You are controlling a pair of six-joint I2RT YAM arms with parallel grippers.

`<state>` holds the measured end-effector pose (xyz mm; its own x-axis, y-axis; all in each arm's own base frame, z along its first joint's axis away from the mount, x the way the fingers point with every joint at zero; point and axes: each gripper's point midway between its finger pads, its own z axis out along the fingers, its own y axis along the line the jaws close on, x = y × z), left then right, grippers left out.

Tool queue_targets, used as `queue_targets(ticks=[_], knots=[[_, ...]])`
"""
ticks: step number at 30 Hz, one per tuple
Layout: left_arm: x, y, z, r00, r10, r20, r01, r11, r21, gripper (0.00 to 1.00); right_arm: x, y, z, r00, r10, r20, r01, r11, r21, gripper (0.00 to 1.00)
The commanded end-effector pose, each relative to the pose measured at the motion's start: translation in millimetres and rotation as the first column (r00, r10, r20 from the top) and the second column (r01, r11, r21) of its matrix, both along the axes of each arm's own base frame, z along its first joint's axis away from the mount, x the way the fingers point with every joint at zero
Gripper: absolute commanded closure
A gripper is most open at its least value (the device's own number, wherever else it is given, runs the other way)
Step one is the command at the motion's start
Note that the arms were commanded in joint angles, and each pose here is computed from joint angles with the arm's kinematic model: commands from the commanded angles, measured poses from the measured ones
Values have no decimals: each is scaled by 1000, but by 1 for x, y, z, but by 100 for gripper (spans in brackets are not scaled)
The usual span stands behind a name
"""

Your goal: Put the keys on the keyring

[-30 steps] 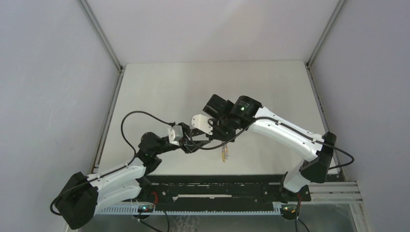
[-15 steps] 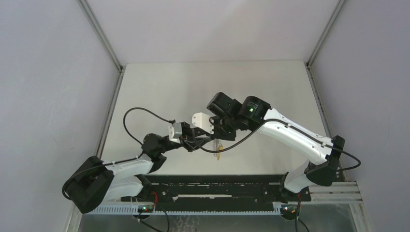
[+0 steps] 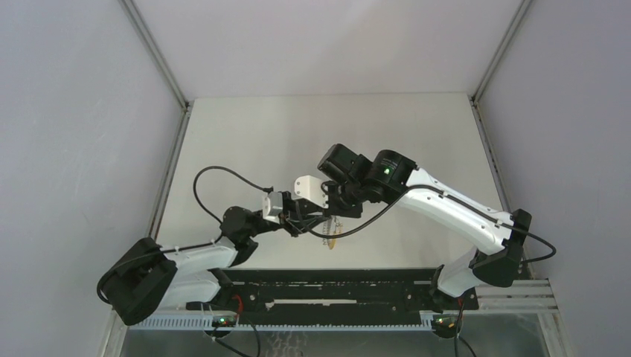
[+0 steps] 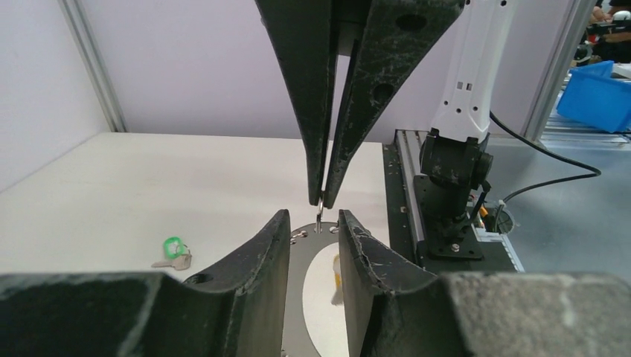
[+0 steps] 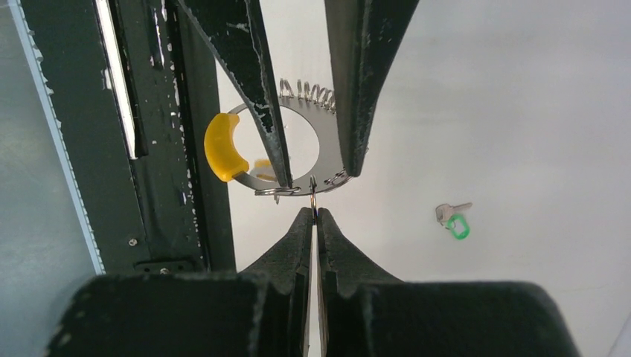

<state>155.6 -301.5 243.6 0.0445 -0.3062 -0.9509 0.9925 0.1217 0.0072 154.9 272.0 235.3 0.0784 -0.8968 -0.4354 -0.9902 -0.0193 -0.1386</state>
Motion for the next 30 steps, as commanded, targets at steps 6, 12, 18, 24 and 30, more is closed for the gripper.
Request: queue_targets(ticks=[6, 12, 18, 24, 30], knots=[[0, -10, 9, 999, -21, 43, 21, 1000, 7, 69, -2, 15, 16, 999, 37, 39, -41, 995, 89, 100], [-3, -12, 14, 998, -31, 52, 31, 1000, -1, 76, -4, 17, 17, 998, 48, 35, -52, 994, 97, 100], [-7, -9, 21, 997, -37, 64, 39, 999, -16, 80, -5, 17, 15, 998, 48, 31, -51, 994, 92, 100], [-11, -6, 26, 996, -40, 75, 42, 999, -29, 79, -5, 16, 14, 998, 48, 27, -51, 995, 89, 100], [-10, -6, 25, 997, -38, 69, 40, 999, -25, 81, -6, 17, 15, 998, 50, 30, -53, 994, 93, 100]])
